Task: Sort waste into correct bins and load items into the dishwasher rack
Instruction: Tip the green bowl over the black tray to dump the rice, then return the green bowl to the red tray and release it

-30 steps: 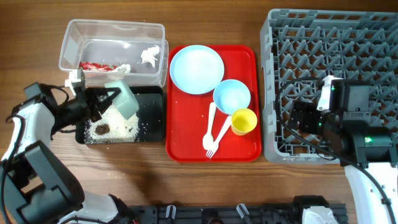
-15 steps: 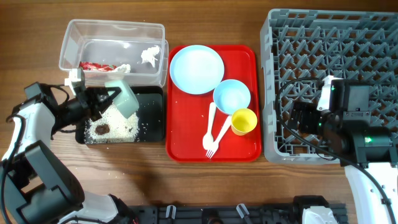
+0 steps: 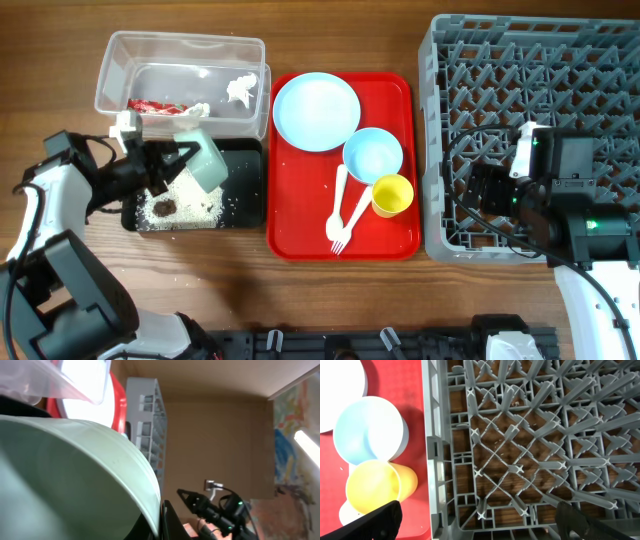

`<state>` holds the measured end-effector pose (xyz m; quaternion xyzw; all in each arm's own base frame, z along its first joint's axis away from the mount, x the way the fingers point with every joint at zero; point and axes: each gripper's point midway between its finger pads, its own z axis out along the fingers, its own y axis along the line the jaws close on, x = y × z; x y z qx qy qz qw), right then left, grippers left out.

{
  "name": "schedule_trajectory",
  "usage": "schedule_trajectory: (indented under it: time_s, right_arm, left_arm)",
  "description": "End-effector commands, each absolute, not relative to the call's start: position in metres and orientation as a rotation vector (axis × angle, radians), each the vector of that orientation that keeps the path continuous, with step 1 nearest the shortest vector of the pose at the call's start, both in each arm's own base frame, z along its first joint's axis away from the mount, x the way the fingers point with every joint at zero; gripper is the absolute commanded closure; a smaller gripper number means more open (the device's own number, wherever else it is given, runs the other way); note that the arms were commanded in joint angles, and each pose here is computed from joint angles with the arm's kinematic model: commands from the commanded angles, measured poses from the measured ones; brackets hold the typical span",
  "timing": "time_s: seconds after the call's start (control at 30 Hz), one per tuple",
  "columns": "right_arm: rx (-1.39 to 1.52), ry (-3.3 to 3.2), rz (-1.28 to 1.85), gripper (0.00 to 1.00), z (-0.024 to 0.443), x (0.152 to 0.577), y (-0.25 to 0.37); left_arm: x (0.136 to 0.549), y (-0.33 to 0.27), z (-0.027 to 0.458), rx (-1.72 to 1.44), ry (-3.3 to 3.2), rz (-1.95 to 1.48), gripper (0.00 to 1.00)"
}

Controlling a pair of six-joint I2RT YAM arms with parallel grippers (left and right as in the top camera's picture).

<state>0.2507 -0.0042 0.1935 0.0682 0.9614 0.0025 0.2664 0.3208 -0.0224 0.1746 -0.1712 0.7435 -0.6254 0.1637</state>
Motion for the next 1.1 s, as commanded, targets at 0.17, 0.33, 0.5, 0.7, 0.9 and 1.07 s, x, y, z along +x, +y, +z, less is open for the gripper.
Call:
schedule_trajectory:
  time_s: [0.17,0.33,0.5,0.7,0.9,1.07]
  right_arm:
    - [0.212,2.576,-0.006,0.0,0.201,0.254,-0.007]
    - [0.212,2.576,-0.007,0.0,0.201,0.254,-0.007]
    - [0.212,2.576,-0.006,0.0,0.201,0.254,-0.007]
    - [0.212,2.578,-0.007,0.0,0.2,0.254,-0.007]
    - [0.212,2.578,-0.007,0.0,0.2,0.254,-0.007]
    - [0.212,2.581,-0.007,0.0,0.2,0.253,-0.007]
  left_arm:
    - [0.307,-0.089,0.187,-0.07,2.427,-1.404,0.96]
    - [0.308,-0.139,0.165,0.118,2.606,-1.039,0.96]
    - [0.303,-0.196,0.13,0.327,2.679,-0.669,0.96]
    - [0.29,-0.23,0.089,0.45,2.735,-0.427,0.96]
    - [0.285,-0.239,0.047,0.513,2.803,-0.328,0.96]
    - [0.288,-0.24,0.048,0.509,2.793,-0.333,0.65]
